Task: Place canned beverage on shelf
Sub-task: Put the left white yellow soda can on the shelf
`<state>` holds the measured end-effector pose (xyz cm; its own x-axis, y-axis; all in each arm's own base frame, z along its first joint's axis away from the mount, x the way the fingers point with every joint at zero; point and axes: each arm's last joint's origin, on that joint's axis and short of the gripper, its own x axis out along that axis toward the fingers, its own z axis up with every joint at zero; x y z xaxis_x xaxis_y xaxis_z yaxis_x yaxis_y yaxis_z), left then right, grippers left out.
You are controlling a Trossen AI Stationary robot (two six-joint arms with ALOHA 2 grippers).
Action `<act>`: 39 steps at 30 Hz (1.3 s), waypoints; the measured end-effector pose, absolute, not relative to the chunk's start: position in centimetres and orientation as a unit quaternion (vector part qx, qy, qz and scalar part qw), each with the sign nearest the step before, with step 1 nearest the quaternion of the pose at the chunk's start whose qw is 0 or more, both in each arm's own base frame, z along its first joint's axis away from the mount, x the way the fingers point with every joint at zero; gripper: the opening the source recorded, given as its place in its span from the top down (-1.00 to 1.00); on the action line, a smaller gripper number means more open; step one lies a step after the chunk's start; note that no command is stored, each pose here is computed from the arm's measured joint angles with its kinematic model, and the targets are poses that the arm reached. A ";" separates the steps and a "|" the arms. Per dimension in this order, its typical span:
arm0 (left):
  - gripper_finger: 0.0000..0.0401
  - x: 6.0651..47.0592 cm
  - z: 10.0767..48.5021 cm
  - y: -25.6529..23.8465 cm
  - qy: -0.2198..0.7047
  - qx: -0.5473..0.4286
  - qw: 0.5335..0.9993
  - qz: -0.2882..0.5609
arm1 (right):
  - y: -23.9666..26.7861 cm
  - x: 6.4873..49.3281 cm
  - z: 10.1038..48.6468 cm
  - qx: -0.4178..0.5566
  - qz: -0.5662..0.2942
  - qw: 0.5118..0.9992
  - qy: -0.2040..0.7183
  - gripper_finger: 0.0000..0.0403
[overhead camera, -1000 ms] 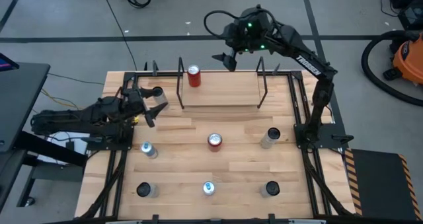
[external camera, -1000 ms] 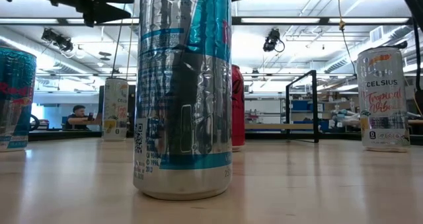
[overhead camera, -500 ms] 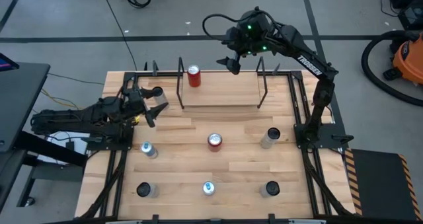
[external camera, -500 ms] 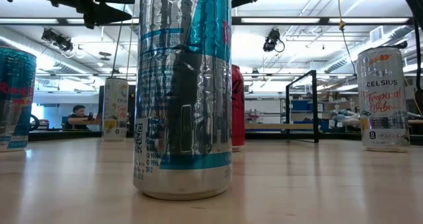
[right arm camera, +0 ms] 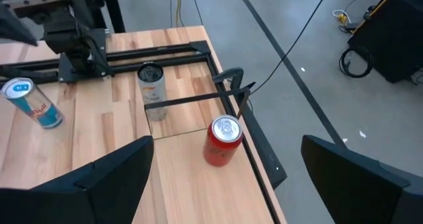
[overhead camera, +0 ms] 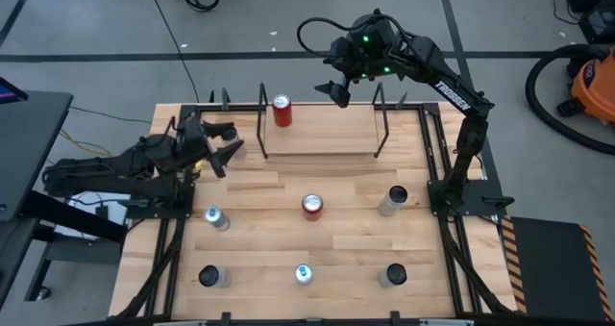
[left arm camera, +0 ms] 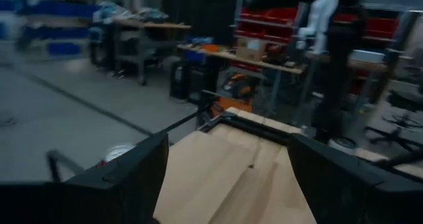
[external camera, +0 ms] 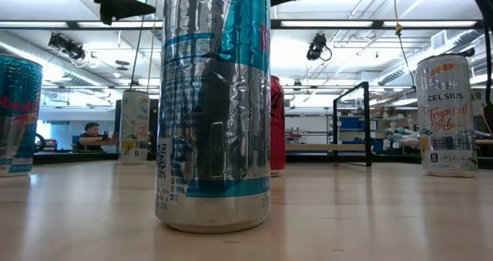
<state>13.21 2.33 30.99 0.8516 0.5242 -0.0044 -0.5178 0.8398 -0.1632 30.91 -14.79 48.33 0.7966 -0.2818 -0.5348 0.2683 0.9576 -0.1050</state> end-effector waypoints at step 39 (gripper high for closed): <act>-0.58 16.8 28.7 9.3 0.352 -0.247 0.753 0.499 | -14.7 30.7 48.1 -0.015 -0.140 0.943 0.301 -0.95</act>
